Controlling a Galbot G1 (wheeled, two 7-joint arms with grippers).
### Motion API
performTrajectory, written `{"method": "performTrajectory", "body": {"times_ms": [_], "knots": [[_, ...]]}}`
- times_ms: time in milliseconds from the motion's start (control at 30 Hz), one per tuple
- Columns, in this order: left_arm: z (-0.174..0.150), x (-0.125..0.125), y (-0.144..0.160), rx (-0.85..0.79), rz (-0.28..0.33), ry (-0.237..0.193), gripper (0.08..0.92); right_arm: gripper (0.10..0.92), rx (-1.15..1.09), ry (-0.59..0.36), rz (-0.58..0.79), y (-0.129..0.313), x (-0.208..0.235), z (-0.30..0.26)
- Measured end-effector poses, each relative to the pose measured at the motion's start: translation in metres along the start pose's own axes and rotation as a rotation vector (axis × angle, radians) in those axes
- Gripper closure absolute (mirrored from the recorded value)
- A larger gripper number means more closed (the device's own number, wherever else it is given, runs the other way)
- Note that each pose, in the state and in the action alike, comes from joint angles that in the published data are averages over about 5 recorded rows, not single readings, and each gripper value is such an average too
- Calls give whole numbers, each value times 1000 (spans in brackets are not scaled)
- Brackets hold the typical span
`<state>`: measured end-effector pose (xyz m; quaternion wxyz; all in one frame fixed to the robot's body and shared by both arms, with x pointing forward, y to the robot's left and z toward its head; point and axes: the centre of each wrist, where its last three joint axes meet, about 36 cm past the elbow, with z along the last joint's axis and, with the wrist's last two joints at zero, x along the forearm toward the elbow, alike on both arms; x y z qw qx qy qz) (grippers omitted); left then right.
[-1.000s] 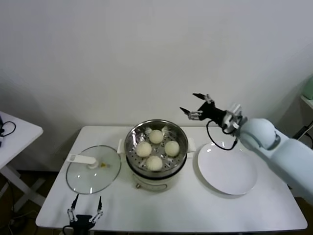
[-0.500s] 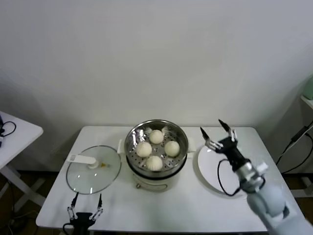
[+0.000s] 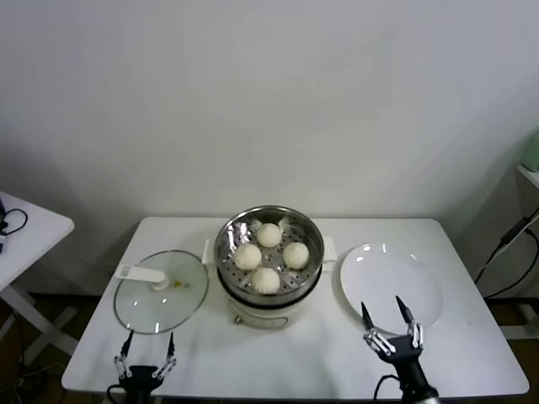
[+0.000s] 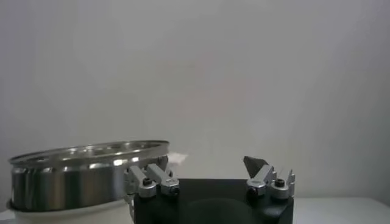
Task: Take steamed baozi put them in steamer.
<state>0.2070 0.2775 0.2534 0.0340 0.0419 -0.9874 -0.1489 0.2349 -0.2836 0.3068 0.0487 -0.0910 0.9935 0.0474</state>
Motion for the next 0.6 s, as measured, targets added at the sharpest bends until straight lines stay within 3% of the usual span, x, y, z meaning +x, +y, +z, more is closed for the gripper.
{"method": "performTrajectory", "body": {"times_ms": [600], "knots": [[-5,0,-1,20,-1,-6,177,200,-50,38,41,28,50,32]]}}
